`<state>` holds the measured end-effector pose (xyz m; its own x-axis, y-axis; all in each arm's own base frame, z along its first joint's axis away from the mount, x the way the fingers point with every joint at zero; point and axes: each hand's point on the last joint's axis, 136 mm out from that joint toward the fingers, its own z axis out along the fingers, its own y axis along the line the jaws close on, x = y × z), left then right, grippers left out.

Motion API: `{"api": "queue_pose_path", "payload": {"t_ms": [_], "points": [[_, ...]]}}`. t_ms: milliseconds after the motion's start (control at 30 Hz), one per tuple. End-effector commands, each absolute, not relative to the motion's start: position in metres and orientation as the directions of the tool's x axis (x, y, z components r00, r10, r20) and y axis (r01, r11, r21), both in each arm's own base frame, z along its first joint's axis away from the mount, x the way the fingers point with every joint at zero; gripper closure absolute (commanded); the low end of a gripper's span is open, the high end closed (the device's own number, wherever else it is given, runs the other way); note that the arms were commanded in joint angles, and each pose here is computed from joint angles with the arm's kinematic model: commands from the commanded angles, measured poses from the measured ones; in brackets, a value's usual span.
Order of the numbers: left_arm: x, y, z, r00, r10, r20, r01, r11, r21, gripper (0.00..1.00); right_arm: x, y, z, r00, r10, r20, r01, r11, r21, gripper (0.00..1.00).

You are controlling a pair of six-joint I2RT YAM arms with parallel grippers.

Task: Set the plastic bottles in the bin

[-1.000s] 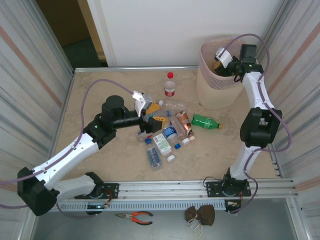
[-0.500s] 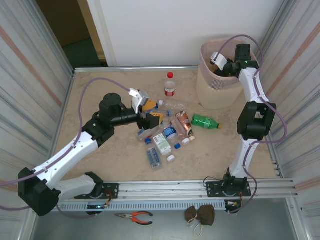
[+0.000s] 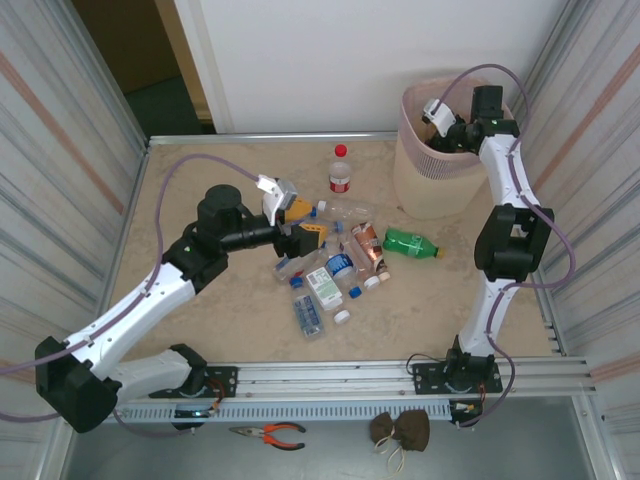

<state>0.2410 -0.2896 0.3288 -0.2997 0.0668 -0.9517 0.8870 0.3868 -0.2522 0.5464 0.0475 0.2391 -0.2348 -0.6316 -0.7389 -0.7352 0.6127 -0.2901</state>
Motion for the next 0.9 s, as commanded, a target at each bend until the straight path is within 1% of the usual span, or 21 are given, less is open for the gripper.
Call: {"api": "queue_pose_path", "payload": {"t_ms": [0, 167, 367, 467, 633, 767, 867], "points": [[0.238, -0.284, 0.348, -0.261, 0.052, -0.964, 0.893, 0.393, -0.221, 0.21, 0.538, 0.048, 0.299, -0.201, -0.569, -0.798, -0.675, 0.670, -0.308, 0.25], [0.241, -0.281, 0.344, -0.285, 0.058, -0.957, 0.876, 0.422, -0.235, 0.22, 0.532, 0.039, 0.325, -0.244, -0.512, -0.823, -0.594, 0.750, -0.291, 0.25], [0.255, -0.278, 0.329, -0.359, 0.055, -0.932, 0.820, 0.494, -0.287, 0.23, 0.514, 0.033, 0.349, -0.323, -0.381, -0.867, -0.480, 0.855, -0.196, 0.25], [0.267, -0.275, 0.314, -0.416, 0.053, -0.908, 0.768, 0.555, -0.319, 0.24, 0.503, 0.028, 0.356, -0.377, -0.246, -0.893, -0.393, 0.915, -0.086, 0.26], [0.286, -0.268, 0.278, -0.551, 0.044, -0.833, 0.640, 0.663, -0.388, 0.26, 0.473, 0.030, 0.363, -0.451, -0.054, -0.891, -0.278, 0.957, 0.083, 0.27], [0.294, -0.261, 0.247, -0.663, 0.020, -0.748, 0.517, 0.735, -0.439, 0.27, 0.451, 0.026, 0.367, -0.490, 0.128, -0.862, -0.165, 0.958, 0.236, 0.26], [0.293, -0.255, 0.221, -0.734, 0.011, -0.679, 0.427, 0.785, -0.448, 0.28, 0.437, 0.015, 0.362, -0.510, 0.308, -0.803, -0.021, 0.929, 0.370, 0.27]]}}
